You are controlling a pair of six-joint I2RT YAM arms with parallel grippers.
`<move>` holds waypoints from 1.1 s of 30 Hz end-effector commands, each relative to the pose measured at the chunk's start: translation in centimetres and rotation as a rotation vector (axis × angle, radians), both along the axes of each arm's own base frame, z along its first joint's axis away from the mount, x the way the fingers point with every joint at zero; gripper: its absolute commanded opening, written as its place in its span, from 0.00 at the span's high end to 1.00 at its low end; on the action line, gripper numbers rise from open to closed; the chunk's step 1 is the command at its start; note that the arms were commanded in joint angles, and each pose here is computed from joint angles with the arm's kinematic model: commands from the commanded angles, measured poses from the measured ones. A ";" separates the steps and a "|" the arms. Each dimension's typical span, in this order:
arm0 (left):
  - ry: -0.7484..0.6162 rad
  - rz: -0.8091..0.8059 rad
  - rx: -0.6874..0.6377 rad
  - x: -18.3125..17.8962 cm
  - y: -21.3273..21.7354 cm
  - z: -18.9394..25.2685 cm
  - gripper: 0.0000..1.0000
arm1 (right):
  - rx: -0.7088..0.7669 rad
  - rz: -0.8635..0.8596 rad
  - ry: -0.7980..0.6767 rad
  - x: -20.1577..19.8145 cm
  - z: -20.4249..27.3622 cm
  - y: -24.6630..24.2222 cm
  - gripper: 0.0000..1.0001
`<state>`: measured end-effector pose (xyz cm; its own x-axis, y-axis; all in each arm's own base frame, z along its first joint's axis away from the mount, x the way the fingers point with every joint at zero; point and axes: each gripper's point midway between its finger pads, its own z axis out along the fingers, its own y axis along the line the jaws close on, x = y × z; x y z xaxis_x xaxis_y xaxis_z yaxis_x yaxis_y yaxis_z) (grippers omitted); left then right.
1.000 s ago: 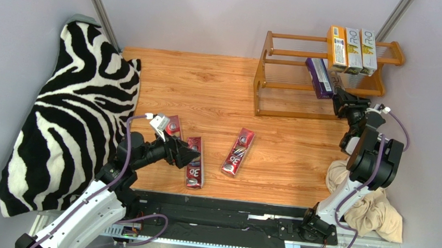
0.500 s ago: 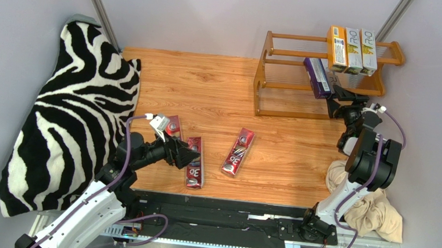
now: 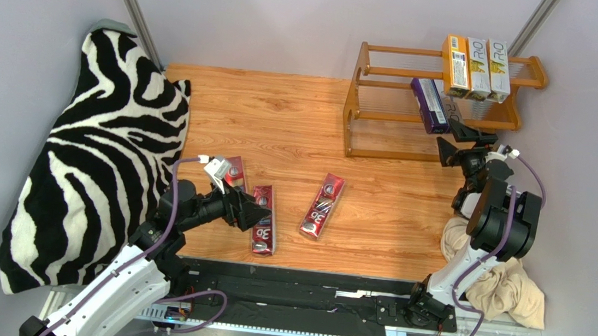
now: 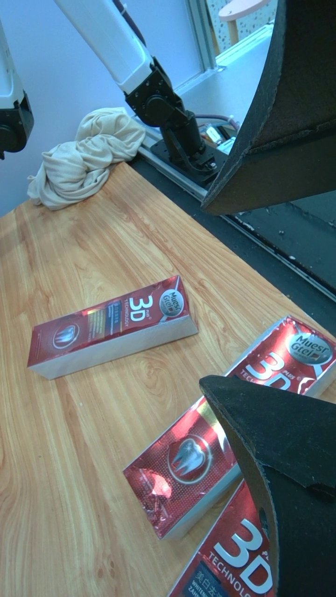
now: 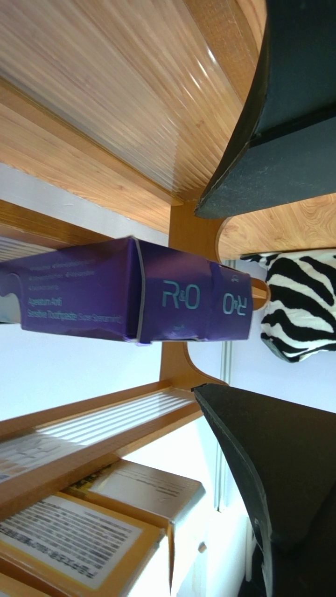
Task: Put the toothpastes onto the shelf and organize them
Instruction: Place the toothpaste on the shelf.
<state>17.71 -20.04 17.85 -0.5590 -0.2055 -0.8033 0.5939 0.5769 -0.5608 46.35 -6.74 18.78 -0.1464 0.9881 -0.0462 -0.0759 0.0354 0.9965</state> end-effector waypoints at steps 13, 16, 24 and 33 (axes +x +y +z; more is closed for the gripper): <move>-0.054 -0.016 -0.002 -0.6 -0.1 1.8 0.03 | -0.055 0.030 -0.163 -5.5 4.4 2.2 0.00; -0.051 -0.015 -0.003 -0.8 0.0 1.8 0.03 | -0.086 0.042 -0.139 -6.9 4.1 3.1 0.00; -0.020 0.013 0.037 -1.0 0.4 0.4 0.03 | -0.258 0.046 0.049 -11.9 2.7 5.6 0.00; 0.048 0.071 0.199 0.7 -0.1 -2.0 0.03 | -0.543 -0.001 0.263 -19.5 0.8 6.9 0.00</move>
